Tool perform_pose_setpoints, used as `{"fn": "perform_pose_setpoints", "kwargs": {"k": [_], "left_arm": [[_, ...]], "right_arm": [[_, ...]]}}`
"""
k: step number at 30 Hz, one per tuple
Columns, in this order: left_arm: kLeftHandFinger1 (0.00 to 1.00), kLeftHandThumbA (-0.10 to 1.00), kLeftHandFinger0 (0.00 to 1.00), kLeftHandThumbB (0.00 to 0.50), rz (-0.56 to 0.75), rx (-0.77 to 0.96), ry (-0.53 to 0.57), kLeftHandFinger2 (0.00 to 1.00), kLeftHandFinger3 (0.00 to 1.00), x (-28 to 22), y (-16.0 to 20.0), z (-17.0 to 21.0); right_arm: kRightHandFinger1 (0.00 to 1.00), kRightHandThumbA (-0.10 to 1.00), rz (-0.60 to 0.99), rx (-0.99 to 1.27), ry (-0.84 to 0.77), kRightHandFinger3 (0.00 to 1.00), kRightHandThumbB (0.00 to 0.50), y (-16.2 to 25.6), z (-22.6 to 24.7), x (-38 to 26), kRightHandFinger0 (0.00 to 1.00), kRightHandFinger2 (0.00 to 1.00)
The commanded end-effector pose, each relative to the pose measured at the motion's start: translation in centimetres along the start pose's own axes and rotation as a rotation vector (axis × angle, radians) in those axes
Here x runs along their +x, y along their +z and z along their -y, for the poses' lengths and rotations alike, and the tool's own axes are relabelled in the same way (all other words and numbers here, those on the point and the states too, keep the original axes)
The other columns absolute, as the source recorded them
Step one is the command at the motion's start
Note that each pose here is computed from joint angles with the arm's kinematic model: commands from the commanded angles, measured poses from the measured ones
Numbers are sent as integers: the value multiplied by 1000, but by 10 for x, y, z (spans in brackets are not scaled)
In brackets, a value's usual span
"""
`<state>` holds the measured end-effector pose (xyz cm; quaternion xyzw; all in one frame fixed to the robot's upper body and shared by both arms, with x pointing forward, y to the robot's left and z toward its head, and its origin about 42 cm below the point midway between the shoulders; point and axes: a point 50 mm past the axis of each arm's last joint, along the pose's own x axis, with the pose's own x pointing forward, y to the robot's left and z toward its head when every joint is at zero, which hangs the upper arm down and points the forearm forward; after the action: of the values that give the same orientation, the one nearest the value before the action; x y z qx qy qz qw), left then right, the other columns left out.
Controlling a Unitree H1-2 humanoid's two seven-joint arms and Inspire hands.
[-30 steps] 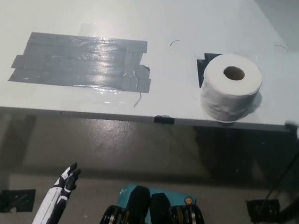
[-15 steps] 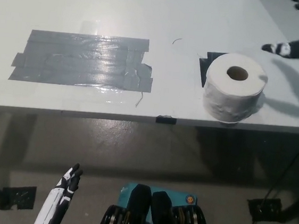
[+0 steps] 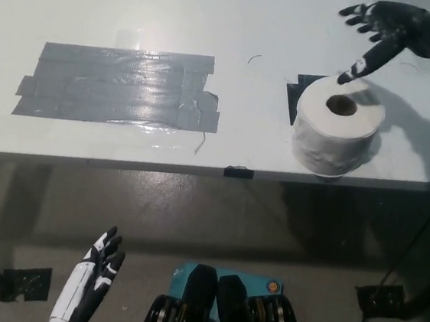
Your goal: A toilet paper roll is kept on the black spot on the desk infront of the robot and the robot inserts its right thumb into the hole in the centre to grab the roll. Then it passes the roll to a person.
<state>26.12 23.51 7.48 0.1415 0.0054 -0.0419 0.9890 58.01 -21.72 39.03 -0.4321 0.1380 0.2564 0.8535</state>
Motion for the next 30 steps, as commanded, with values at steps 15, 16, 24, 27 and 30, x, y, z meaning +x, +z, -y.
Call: {"fn": "perform_pose_setpoints", "kwargs": {"k": [15,16,24,27,30], "left_arm": [[1000,875,1000,131,65,11,5,1000,1000,7,15,-4],[1000,876,1000,131,67,10,5,1000,1000,7,14,-4],[1000,885,1000,125,67,13,5,1000,1000,7,15,-4],[1000,894,1000,118,79,22,8,1000,1000,10,15,-5],[1000,893,1000,121,73,16,6,1000,1000,10,16,-4]], "right_arm": [[1000,1000,-99,-226,12,1000,388,32,11,5,1000,1000],[1000,1000,-102,-228,9,1000,388,30,11,6,1000,1000],[1000,1000,-113,-172,-102,1000,399,23,15,5,1000,1000],[1000,988,-96,-94,-133,1000,424,24,20,3,1000,1000],[1000,992,-88,-61,-140,1000,453,24,22,1,1000,1000]]}}
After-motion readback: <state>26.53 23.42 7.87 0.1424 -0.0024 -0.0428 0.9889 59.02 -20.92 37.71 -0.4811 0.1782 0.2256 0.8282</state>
